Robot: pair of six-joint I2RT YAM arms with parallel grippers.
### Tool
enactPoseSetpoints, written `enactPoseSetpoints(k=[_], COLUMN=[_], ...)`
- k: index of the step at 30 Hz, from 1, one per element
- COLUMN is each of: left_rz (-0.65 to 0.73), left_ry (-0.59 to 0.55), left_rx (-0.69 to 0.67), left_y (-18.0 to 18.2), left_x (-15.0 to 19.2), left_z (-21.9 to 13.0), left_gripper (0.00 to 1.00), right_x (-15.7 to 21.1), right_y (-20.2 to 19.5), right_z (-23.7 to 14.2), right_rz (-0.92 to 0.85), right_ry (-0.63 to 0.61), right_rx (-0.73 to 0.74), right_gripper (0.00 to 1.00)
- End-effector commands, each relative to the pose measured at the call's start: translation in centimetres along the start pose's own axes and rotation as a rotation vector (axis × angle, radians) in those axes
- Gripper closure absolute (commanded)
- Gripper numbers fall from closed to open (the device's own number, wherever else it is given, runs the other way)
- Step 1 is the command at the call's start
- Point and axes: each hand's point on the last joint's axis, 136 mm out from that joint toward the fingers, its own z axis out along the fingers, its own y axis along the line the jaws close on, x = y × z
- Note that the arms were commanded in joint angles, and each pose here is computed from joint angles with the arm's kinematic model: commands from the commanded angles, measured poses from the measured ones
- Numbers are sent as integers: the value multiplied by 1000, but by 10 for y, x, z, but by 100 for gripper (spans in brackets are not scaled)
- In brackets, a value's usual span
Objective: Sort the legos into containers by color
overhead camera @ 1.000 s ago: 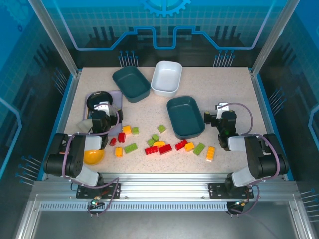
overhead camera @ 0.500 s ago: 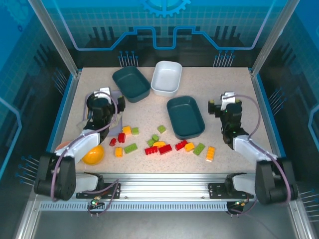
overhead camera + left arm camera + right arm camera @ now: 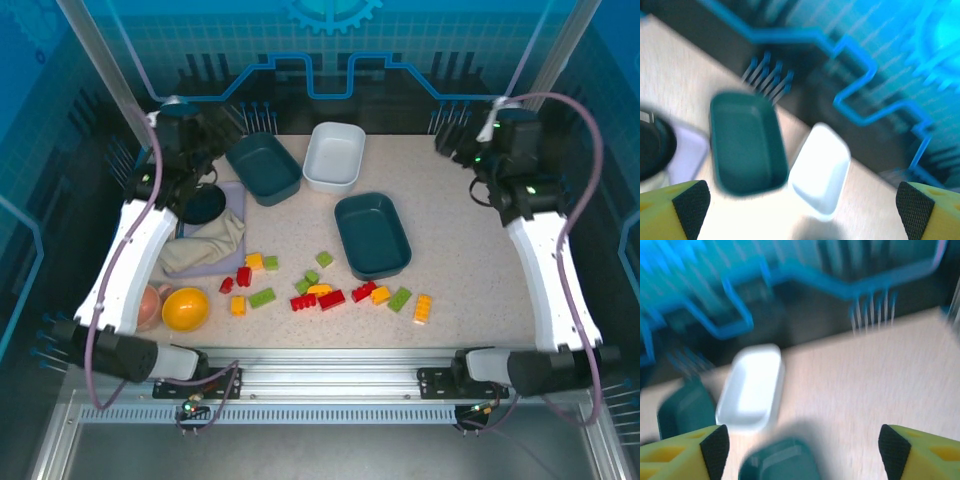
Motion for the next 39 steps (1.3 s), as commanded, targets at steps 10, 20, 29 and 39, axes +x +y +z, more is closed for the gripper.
enactPoseSetpoints(k=[10,20,29,39], left_rz=[3,138,341,460], left_ry=[525,549,532,516], left_rx=[-147,-87,-69,-176], left_y=[39,15,3,25], left_x=[119,129,168,193], left_z=[73,192,261,283], left_gripper=[21,33,27,28], right_x=[213,235,215,198], right_y=[64,89,90,85], right_z=[61,93,80,68], right_rz=[-126,-74,-4,124], right_ry=[733,805,771,687], right_rx=[-111,-137,-161,-238], right_gripper=[34,34,31,28])
